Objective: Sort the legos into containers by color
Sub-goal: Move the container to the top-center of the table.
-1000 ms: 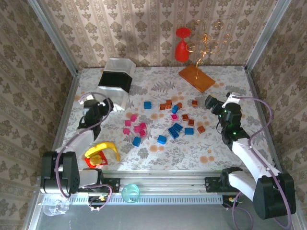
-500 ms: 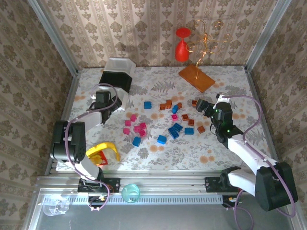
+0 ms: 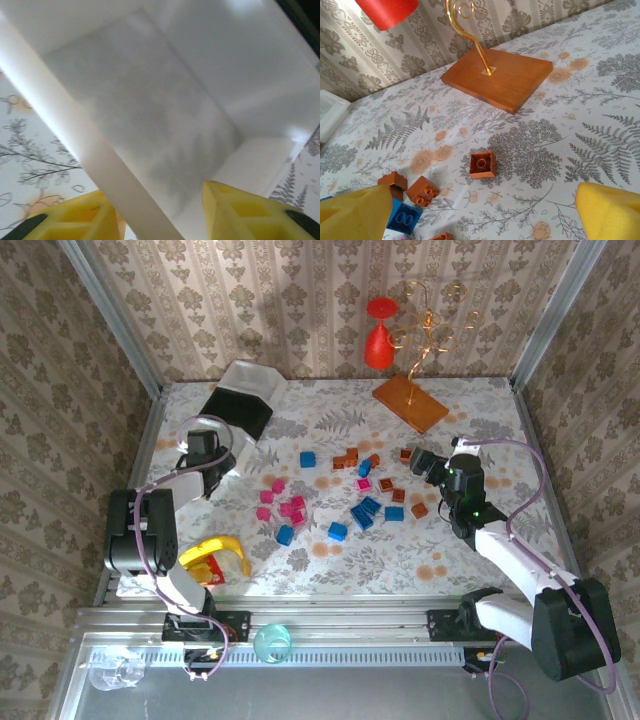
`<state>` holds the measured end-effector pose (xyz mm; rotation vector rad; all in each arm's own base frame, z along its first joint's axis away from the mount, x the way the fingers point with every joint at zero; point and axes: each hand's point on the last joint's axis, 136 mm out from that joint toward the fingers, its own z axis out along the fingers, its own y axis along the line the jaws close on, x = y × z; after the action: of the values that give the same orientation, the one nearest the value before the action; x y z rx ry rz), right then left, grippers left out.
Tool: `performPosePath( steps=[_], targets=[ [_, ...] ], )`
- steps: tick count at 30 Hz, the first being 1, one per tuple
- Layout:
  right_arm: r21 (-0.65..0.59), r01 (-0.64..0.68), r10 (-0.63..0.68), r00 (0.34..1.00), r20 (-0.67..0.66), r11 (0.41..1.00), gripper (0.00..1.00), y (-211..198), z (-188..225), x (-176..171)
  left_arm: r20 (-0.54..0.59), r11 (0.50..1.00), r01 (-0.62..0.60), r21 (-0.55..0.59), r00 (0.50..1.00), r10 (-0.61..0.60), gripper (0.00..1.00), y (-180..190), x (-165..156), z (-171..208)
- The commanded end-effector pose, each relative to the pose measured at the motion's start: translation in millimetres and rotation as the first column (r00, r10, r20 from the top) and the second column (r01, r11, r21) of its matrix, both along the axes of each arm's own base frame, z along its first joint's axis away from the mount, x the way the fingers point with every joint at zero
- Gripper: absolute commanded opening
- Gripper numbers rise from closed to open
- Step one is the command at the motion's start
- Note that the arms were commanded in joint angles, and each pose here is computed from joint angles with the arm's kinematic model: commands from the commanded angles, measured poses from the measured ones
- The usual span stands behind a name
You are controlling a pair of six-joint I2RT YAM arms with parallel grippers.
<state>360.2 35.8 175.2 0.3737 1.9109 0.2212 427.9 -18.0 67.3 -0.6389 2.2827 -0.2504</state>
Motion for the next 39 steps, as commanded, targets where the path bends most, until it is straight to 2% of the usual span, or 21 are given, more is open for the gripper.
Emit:
performPosePath(
  steps=[1, 6, 13, 19, 23, 26, 29, 32, 35, 37, 39],
  targets=[
    [-0.018, 0.037, -0.037, 0.999, -0.006, 0.999, 0.95, -7, -4, -7, -0.049, 0.996, 0.084, 0.018, 0.995, -0.083, 0.38, -8, -8, -6],
    [-0.003, 0.028, -0.028, 1.0, -0.014, 1.0, 0.95, -4, -7, -5, -0.067, 0.981, 0.193, -0.006, 0.979, -0.193, 0.32, -38, 3, -6],
    [-0.001, 0.029, -0.029, 0.999, -0.024, 1.0, 0.95, -4, -10, -7, -0.096, 0.945, 0.324, 0.027, 0.942, -0.321, 0.31, -74, 19, -6],
    [0.004, 0.024, -0.024, 0.999, -0.028, 1.0, 0.95, -3, -10, -6, -0.11, 0.92, 0.392, 0.032, 0.916, -0.386, 0.3, -89, 38, -5],
    [0.013, 0.01, -0.009, 0.999, -0.031, 1.0, 0.95, 1, -10, -5, -0.094, 0.911, 0.408, 0.056, 0.911, -0.402, 0.37, -94, 59, 4],
    [0.014, -0.02, 0.02, 0.999, -0.035, 1.0, 0.95, 8, -9, -4, -0.086, 0.907, 0.414, 0.074, 0.909, -0.408, 0.47, -96, 74, 15],
    [-0.017, -0.103, 0.103, 0.994, -0.046, 0.994, 0.94, 25, -5, -5, -0.045, 0.908, 0.406, 0.108, 0.914, -0.403, 0.6, -93, 79, 41],
    [-0.054, -0.238, 0.236, 0.97, -0.055, 0.97, 0.94, 52, -1, -9, 0.038, 0.921, 0.36, 0.148, 0.929, -0.369, 0.7, -82, 60, 76],
    [-0.08, -0.382, 0.378, 0.924, -0.06, 0.921, 0.93, 83, 0, -16, 0.119, 0.925, 0.357, 0.13, 0.92, -0.372, 0.76, -81, 16, 93],
    [-0.088, -0.438, 0.434, 0.899, -0.061, 0.895, 0.93, 99, -1, -19, 0.114, 0.91, 0.401, 0.108, 0.904, -0.412, 0.78, -89, -15, 89],
    [-0.088, -0.467, 0.462, 0.884, -0.064, 0.88, 0.93, 110, -4, -18, 0.062, 0.885, 0.455, 0.101, 0.885, -0.462, 0.79, -99, -43, 77]
  ],
)
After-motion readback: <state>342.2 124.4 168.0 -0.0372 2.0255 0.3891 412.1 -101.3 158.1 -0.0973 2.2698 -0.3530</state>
